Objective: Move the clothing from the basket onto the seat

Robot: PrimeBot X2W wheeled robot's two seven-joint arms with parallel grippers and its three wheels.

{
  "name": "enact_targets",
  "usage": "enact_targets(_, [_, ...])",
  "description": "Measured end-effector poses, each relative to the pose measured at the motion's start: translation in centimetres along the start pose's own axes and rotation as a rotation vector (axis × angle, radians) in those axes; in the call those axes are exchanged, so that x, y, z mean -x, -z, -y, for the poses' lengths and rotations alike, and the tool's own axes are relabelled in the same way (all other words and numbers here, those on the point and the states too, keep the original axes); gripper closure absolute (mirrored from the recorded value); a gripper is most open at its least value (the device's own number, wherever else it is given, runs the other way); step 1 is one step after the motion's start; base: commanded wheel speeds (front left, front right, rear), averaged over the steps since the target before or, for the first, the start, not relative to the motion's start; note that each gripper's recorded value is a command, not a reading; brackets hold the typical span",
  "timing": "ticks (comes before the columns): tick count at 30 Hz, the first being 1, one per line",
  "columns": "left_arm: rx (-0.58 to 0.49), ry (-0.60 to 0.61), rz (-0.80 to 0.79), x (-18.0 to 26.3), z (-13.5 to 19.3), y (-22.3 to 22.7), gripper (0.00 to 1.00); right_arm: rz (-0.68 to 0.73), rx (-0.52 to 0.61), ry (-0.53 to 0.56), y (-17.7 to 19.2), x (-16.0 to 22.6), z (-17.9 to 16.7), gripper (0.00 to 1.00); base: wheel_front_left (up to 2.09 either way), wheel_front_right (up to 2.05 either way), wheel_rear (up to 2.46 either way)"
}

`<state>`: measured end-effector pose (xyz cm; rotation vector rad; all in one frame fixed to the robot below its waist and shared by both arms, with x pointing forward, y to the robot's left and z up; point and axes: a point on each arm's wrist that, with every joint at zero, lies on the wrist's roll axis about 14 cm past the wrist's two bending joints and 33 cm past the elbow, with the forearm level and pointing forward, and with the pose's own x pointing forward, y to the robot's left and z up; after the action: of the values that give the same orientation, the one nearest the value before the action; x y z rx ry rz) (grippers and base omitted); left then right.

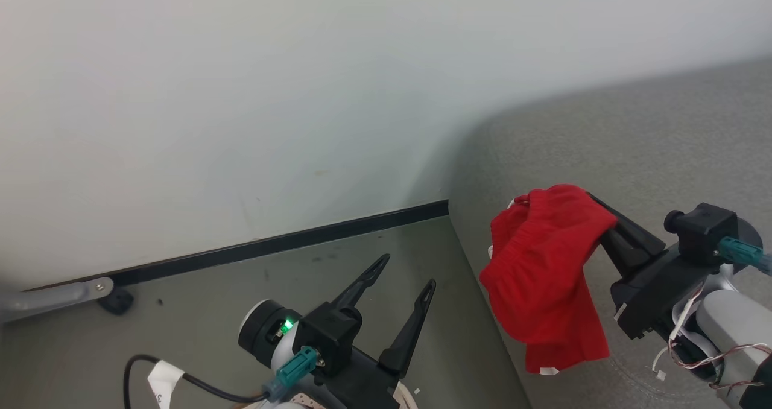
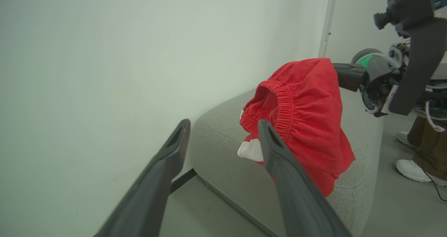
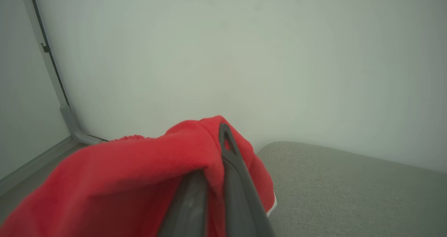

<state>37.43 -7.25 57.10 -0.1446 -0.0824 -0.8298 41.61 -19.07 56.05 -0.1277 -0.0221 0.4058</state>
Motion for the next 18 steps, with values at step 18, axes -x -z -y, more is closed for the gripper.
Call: enact_targets(18, [0.073,0.246,-0.010,-2.9,7.8,1.6,0.00,-0.030,0.031,0.285,0.7,9.7,6.0,1.00,0.00,0.00,0.00])
